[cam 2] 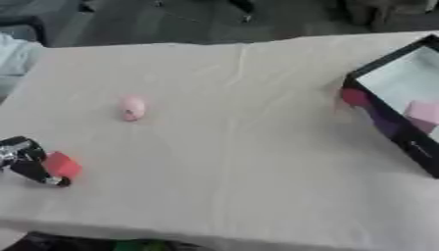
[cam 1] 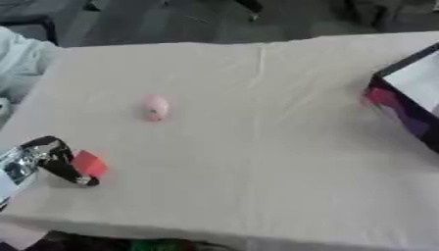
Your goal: Pick up the objects with one hand, pass them to the other hand, and then place them into the box on the other side of the table.
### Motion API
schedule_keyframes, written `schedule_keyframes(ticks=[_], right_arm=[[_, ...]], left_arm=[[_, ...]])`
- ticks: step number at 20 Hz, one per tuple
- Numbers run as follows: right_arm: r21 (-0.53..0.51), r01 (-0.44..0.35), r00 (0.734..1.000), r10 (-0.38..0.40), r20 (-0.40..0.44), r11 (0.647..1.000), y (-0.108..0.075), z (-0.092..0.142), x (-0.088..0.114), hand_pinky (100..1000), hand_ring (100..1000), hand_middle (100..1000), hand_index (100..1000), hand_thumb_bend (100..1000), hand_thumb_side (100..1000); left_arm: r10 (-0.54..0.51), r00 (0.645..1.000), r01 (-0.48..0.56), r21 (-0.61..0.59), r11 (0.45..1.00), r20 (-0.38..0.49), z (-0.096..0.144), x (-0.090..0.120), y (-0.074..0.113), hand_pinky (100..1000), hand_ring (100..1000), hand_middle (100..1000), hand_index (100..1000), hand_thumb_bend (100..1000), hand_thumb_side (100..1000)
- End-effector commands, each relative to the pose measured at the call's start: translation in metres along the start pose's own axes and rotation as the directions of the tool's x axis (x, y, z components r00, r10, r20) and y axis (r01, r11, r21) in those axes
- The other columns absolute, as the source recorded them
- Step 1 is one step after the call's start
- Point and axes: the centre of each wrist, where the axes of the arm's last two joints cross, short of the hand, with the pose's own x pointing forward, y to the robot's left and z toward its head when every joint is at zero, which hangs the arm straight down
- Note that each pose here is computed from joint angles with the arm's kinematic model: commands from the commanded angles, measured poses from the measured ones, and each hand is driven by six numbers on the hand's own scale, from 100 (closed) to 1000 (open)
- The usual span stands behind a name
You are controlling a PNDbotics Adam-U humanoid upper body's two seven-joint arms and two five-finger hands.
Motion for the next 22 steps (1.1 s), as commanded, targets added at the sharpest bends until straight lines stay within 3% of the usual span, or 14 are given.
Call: schedule_keyframes(ticks=[1,3,7,10,14,22], right_arm=[[-0.021,-0.027,0.999,0.028,0.018,0.999,-0.012,-0.003,0.006,1000,990,950,949,100,563],[-0.024,-0.027,1.000,0.027,0.015,0.999,-0.013,-0.003,0.005,1000,991,950,949,100,566],[-0.028,-0.027,1.000,0.027,0.014,0.999,-0.014,-0.003,0.005,1000,992,950,949,100,566],[-0.030,-0.028,1.000,0.028,0.012,0.999,-0.015,-0.003,0.004,1000,992,951,950,100,568],[-0.030,-0.028,1.000,0.028,0.007,0.999,-0.015,-0.002,0.003,1000,992,951,950,100,573],[-0.031,-0.029,1.000,0.029,0.003,0.999,-0.015,-0.003,0.001,1000,993,951,950,100,579]], left_arm=[[0.011,1.000,-0.011,0.043,0.999,0.002,0.004,0.000,0.015,833,709,588,606,656,300],[0.011,1.000,-0.011,0.030,0.999,-0.003,0.003,-0.001,0.012,831,712,587,587,623,278],[0.000,1.000,0.000,0.009,1.000,-0.004,0.004,-0.003,0.010,843,721,594,591,648,285],[-0.014,1.000,0.014,0.001,1.000,-0.003,0.005,-0.004,0.010,850,721,590,580,617,229],[-0.022,1.000,0.022,-0.008,1.000,-0.003,0.006,-0.004,0.011,846,720,585,567,510,105],[-0.015,0.999,0.014,0.036,0.999,0.037,0.020,0.000,0.027,828,700,565,538,339,100]])
